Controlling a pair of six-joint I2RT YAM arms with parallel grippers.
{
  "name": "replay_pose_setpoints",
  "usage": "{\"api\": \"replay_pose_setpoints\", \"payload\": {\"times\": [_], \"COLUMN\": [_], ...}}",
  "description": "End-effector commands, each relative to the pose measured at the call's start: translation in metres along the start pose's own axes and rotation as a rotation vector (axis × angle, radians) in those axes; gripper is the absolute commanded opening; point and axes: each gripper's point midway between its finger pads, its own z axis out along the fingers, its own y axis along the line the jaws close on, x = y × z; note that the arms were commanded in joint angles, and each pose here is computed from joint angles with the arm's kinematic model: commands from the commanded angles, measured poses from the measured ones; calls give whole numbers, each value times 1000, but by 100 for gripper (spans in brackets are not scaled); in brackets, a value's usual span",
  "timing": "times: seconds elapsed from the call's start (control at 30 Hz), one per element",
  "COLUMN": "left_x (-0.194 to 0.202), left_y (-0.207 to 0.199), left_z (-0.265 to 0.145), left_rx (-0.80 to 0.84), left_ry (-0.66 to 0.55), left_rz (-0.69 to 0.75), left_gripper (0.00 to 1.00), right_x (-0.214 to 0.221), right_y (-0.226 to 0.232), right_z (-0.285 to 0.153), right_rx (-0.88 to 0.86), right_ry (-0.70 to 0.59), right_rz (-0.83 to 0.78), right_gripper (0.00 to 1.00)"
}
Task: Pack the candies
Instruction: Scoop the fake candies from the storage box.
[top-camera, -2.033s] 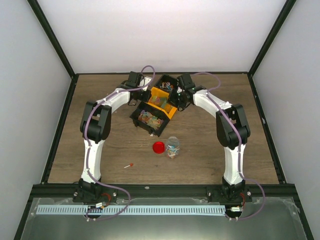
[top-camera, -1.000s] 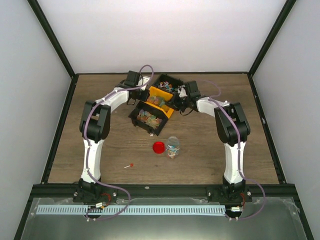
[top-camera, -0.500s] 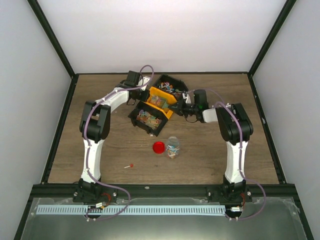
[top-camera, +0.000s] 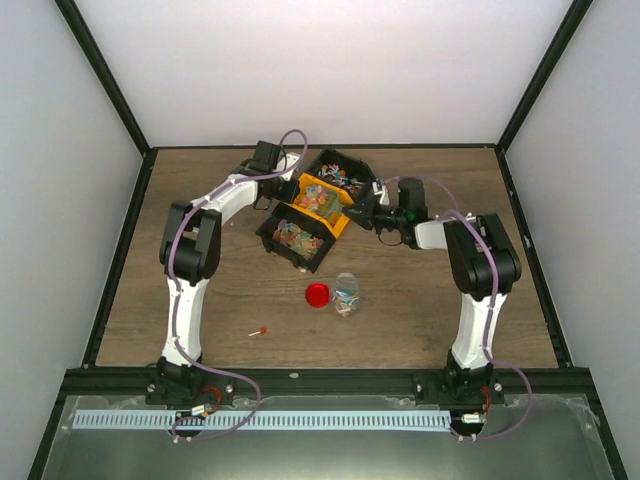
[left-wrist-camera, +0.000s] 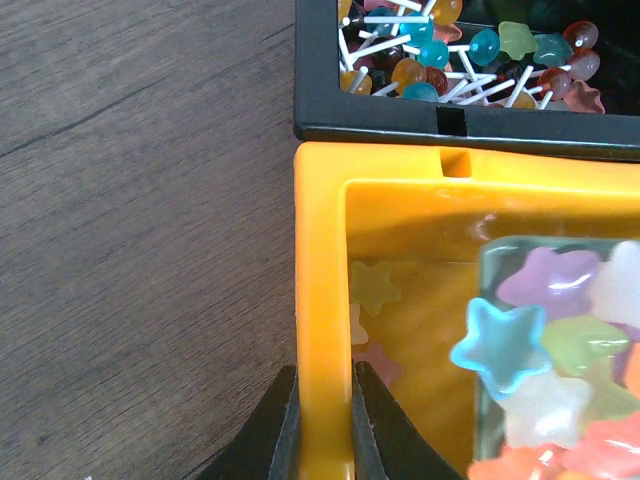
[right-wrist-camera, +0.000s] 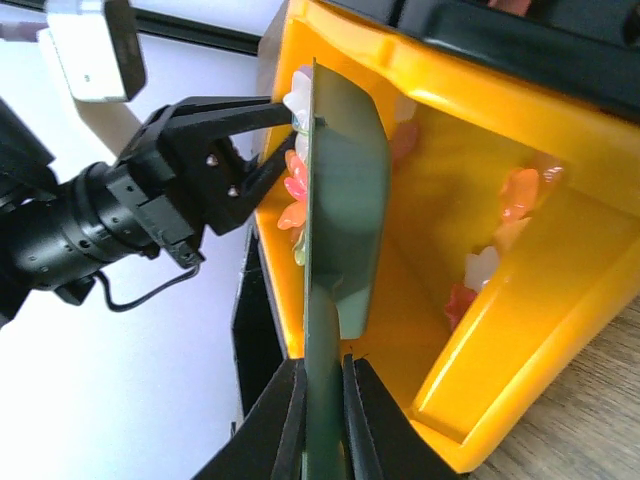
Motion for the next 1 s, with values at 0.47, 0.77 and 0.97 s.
{"api": "replay_pose_setpoints", "payload": {"times": [0.47, 0.77, 0.97], "left_x": [41, 40, 44], "left_y": [9, 9, 10], "left_z": [26, 25, 27], "left_rx": [-22, -21, -22], "left_ry": [119, 117, 124], "left_rz": [-46, -44, -42], "left_gripper": [4, 4, 4], "right_x": [14, 12, 14], "right_y": [33, 33, 36], "right_z": [-34, -53, -86], "right_rx": [-105, -132, -197], "right_ry": [69, 57, 20], "right_rz": [-36, -3, 16], "right_gripper": [1, 1, 1]}}
